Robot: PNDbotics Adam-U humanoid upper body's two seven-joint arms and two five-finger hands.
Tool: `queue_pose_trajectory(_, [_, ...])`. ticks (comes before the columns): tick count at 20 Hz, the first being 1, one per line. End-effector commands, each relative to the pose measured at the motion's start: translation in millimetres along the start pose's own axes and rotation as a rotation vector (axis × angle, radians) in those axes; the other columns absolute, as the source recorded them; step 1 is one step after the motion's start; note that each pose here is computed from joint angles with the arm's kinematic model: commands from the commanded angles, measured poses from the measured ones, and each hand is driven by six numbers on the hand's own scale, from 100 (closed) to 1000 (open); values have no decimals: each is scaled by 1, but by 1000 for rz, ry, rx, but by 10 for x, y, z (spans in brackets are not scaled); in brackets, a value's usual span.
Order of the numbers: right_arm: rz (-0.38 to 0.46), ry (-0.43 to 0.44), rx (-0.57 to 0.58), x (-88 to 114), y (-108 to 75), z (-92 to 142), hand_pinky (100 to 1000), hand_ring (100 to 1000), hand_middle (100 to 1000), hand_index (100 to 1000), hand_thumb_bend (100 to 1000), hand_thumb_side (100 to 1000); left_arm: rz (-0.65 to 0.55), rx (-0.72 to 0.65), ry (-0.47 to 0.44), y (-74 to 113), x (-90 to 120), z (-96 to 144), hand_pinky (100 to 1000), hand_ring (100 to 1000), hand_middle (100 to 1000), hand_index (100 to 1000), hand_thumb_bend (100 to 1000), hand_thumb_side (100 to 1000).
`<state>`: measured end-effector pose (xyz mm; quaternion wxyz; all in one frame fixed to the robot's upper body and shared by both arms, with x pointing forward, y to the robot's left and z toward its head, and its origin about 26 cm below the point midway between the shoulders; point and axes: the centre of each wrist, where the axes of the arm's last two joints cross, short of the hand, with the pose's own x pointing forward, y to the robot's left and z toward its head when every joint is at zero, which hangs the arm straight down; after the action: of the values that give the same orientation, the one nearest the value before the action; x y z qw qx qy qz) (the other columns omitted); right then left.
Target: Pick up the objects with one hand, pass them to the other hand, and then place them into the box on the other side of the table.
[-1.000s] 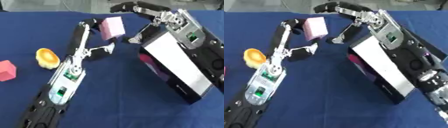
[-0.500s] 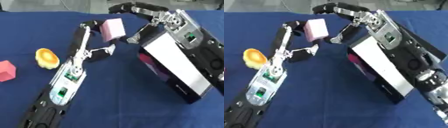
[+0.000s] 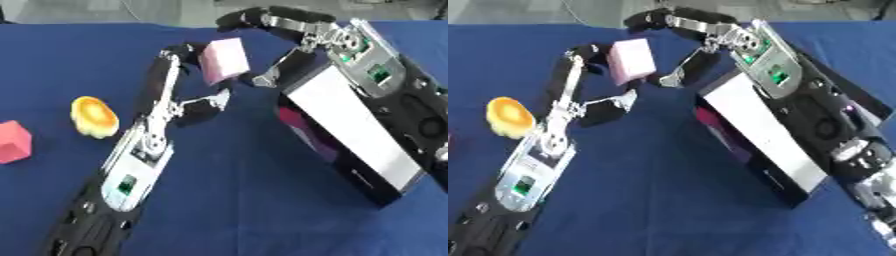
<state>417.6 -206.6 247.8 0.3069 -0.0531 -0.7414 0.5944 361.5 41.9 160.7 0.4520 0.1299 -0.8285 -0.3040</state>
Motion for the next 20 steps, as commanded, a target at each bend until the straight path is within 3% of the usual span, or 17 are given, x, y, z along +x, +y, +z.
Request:
queue_pose_trajectory(1, [28,-24,-8,91,-123,-13,1000,965,884,963,321,100,8,15,-26,8,92,-48,690,698,501,543,100,130])
queue_pose_trajectory(12, [15,-30,2,111,-122,9,1000,959,841,928,297,100,41,0,-76,-29,162,-71,696,703,504,551,100,158])
queue_pose_trajectory(20, [-15,-19,-17,108,-113,21,1000,928,760,845,205,100,43,-2,-77,-46,159,-69,697,705,505,555,100,159])
